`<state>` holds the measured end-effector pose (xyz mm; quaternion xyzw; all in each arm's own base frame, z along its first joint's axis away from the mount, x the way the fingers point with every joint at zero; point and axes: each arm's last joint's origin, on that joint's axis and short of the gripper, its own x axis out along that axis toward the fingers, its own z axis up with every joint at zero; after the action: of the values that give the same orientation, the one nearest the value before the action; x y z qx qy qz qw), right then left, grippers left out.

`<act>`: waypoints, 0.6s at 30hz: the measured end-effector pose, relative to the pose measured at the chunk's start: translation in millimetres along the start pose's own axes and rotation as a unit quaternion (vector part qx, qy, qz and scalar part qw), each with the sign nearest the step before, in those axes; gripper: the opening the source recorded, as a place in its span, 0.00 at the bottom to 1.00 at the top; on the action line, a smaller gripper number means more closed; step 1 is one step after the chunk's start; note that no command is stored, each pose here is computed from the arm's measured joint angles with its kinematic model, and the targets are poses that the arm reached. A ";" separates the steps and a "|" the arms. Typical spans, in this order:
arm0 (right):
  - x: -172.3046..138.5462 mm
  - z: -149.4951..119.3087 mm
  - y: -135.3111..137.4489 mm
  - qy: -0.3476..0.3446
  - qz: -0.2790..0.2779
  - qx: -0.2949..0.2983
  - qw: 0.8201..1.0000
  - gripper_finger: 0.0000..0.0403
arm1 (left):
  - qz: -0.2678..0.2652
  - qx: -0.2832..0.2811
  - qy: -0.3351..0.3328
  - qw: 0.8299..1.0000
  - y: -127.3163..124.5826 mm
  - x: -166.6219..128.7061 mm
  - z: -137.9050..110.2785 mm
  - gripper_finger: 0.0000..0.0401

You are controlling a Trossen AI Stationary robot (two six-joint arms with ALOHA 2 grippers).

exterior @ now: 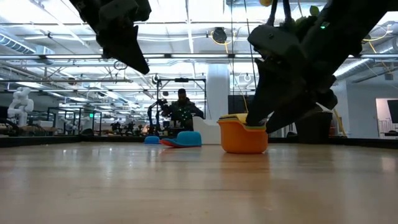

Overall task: Nest measuring cups in basket
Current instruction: Put the nested measuring cups into the white bin

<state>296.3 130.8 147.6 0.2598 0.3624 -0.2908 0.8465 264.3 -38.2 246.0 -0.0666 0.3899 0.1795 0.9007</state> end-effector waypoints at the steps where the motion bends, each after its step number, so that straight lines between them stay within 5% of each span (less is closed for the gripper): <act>1: 0.7 1.2 -0.7 0.000 -0.002 -0.001 1.000 0.59 | 0.000 0.000 0.000 1.000 -0.2 -0.1 -0.1 0.09; 10: -1.5 2.9 -13.5 0.022 -0.052 -0.025 0.998 0.59 | 0.002 0.007 0.011 1.000 -0.8 -0.8 -2.9 0.09; 18: -34.5 16.3 -35.6 0.027 -0.114 -0.047 0.992 0.59 | -0.001 0.009 0.010 1.000 -3.1 -1.9 -3.8 0.09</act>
<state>259.9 105.9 175.7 0.1848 0.4252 -0.3607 0.8093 261.7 -42.6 244.7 -0.0610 0.4002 0.1741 0.8977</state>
